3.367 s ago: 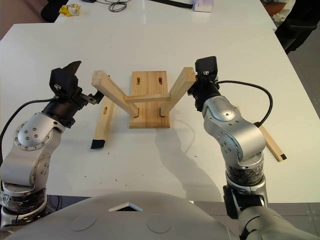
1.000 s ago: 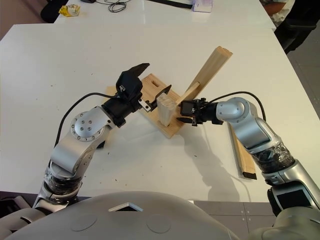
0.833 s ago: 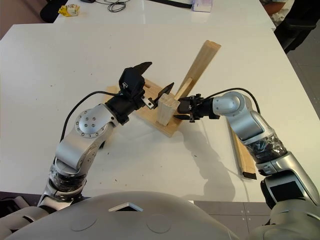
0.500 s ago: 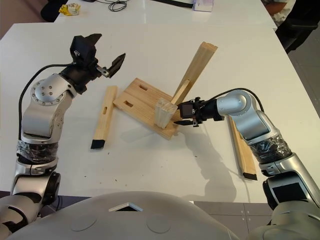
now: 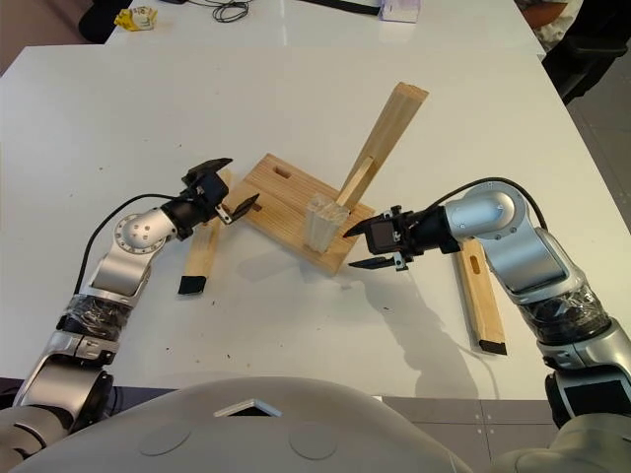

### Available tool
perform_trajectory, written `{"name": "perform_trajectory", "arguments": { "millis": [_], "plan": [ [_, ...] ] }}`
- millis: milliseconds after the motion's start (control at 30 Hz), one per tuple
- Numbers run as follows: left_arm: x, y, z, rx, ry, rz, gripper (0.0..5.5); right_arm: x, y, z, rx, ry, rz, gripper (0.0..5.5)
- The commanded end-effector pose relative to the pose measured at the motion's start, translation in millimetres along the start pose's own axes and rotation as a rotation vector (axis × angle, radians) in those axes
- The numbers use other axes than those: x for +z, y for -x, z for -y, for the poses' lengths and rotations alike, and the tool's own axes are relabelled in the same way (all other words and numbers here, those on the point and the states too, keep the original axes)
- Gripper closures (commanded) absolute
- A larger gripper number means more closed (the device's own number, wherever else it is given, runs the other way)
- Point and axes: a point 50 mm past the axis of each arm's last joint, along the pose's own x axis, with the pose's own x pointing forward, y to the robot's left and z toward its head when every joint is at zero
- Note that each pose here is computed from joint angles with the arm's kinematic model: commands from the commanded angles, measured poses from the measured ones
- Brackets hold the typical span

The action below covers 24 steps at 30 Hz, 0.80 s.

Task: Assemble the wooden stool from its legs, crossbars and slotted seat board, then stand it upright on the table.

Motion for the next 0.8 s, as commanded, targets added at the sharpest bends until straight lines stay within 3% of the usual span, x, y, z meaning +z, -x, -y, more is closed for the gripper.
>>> {"name": "perform_trajectory", "arguments": {
  "millis": [33,567,800],
  "plan": [
    [-10.5,14.4,6.7,-0.066,-0.041,-0.044,1.09,-1.4,3.8,-9.9,0.026,-0.011,-0.01,3.08],
    [-7.2,26.3,22.3,-0.09,-0.026,-0.048,1.09,3.0,-27.8,-30.9,0.009,-0.022,0.037,3.08],
    [16.9,26.9,11.9,-0.114,-0.006,0.03,1.09,-0.4,-24.6,-29.3,-0.04,-0.04,0.02,3.08]
  ]
}}
